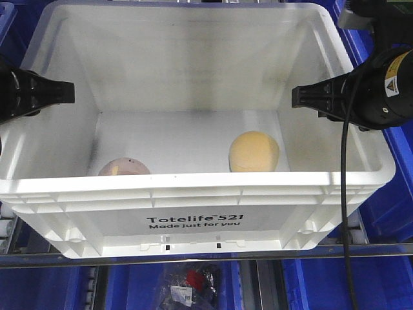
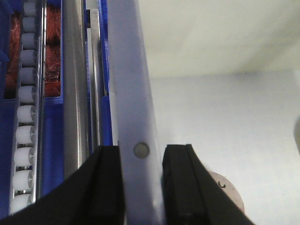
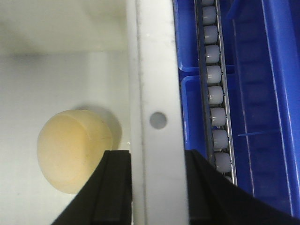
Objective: Place moving items into box and shelve
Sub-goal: 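Lower the white tote onto the roller shelf with both grippers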
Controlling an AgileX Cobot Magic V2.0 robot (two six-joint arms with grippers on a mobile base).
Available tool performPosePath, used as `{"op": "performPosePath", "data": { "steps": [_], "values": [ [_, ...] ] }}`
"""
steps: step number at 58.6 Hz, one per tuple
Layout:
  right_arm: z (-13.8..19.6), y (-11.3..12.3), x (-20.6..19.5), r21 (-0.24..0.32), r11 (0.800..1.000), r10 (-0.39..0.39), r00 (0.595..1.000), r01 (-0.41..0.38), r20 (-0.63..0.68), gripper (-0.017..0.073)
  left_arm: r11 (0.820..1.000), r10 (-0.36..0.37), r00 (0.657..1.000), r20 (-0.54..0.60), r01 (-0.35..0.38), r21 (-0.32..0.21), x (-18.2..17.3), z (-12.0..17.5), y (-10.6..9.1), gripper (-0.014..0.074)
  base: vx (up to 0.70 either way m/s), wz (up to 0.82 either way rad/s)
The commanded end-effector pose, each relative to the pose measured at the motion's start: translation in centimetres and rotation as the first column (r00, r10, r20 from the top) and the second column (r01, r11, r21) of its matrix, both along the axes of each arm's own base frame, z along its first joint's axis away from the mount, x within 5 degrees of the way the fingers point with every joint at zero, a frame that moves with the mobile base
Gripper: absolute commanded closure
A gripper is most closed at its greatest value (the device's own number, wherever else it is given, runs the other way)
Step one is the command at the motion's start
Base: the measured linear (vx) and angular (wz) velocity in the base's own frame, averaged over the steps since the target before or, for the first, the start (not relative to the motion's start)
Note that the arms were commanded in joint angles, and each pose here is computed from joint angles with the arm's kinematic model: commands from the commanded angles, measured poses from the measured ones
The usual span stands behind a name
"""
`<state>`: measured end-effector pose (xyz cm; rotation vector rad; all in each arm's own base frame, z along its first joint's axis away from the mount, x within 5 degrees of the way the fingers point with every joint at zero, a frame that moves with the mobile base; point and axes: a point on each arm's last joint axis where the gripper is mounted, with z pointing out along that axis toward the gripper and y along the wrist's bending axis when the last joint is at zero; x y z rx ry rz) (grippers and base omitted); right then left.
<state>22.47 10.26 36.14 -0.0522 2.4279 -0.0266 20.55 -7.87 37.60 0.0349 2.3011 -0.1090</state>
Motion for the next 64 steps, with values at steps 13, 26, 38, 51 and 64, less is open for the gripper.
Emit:
{"op": "performPosePath", "data": {
  "steps": [13,26,38,51,64],
  "values": [
    [3.1,-0.5,0.4,-0.008,0.999,0.041,0.975,-0.041,0.216,0.0499,0.999,-0.053,0.973,0.226,0.055,-0.003,0.0,3.2,0.1,0.0447,0.00,0.00],
    [2.1,1.0,2.5,-0.030,0.994,0.107,0.959,-0.102,0.263,0.0499,0.994,-0.081,0.966,0.247,0.059,0.094,1.7,2.5,-0.3,0.0447,0.00,0.00],
    [-0.6,2.9,5.5,-0.081,0.985,0.167,0.954,-0.151,0.249,0.0499,0.973,-0.105,0.979,0.176,0.065,0.221,4.7,-0.1,-1.3,0.0447,0.00,0.00],
    [-2.8,4.1,7.1,-0.093,0.981,0.189,0.957,-0.172,0.219,0.0437,0.948,-0.115,0.985,0.128,0.070,0.311,6.9,-2.4,-2.1,0.0434,0.00,0.00],
    [-2.6,4.1,7.1,-0.088,0.980,0.192,0.954,-0.176,0.229,0.0160,0.947,-0.108,0.987,0.115,0.067,0.315,7.0,-2.6,-2.1,0.0214,0.00,0.00]
  ]
}}
